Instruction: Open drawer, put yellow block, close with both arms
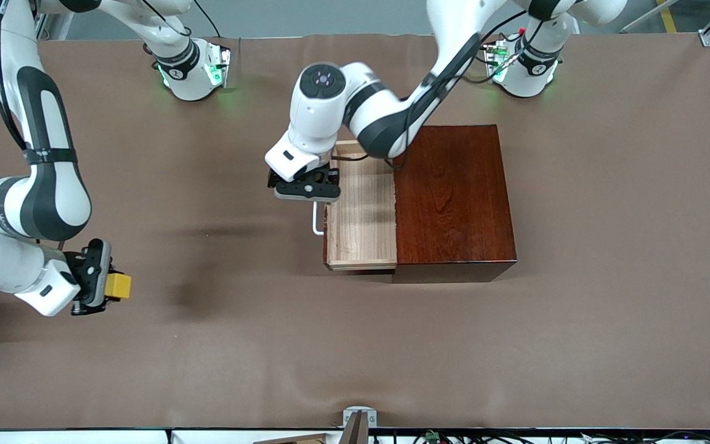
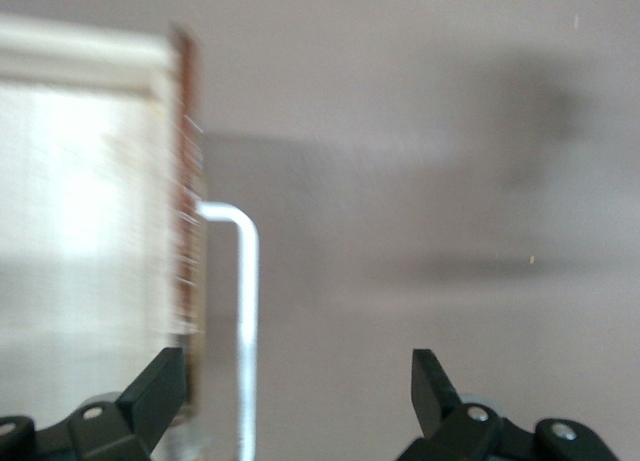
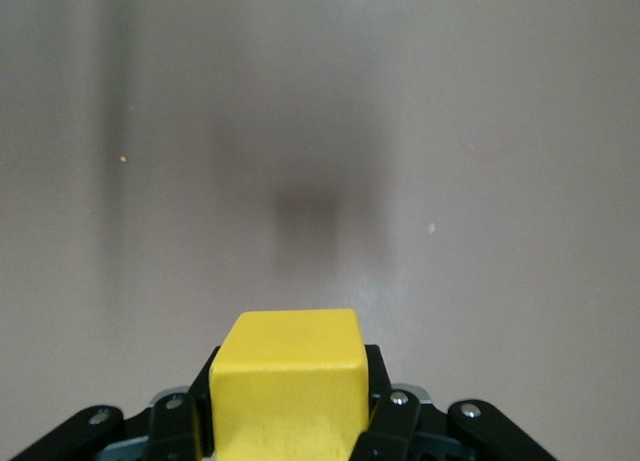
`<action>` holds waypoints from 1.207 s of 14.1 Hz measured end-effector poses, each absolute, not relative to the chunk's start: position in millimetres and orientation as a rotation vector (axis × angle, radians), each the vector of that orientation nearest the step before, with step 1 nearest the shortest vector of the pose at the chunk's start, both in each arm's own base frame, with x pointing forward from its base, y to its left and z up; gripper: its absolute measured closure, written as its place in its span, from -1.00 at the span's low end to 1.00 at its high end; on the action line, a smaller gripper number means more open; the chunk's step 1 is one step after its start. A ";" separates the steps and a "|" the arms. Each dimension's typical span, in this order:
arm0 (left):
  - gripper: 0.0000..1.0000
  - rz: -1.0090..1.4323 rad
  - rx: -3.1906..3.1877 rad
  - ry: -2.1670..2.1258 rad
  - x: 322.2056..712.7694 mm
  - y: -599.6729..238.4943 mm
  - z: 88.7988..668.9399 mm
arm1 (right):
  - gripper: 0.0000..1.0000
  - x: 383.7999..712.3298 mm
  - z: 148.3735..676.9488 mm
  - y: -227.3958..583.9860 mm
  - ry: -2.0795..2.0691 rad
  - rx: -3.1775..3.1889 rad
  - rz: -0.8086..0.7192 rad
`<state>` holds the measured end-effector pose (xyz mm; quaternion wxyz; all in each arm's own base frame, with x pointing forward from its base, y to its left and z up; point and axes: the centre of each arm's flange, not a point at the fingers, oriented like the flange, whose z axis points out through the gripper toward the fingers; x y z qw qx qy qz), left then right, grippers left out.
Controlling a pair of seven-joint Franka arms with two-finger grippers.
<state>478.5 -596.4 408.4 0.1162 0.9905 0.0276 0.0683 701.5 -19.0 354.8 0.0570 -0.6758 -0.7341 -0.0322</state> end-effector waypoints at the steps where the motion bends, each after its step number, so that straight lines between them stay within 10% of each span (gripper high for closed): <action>1: -1.00 0.213 2.929 0.117 486.9 -576.4 440.8 | -0.12 700.2 355.5 -10.6 -2.250 -2.002 -0.096; 7: -1.00 0.107 3.125 0.114 543.3 -390.2 573.1 | -0.12 686.8 381.4 90.9 -2.363 -1.754 -0.146; 17: -1.00 -0.050 3.179 -0.074 573.2 -171.6 621.6 | -0.12 605.5 399.9 341.3 -2.492 -1.703 -0.018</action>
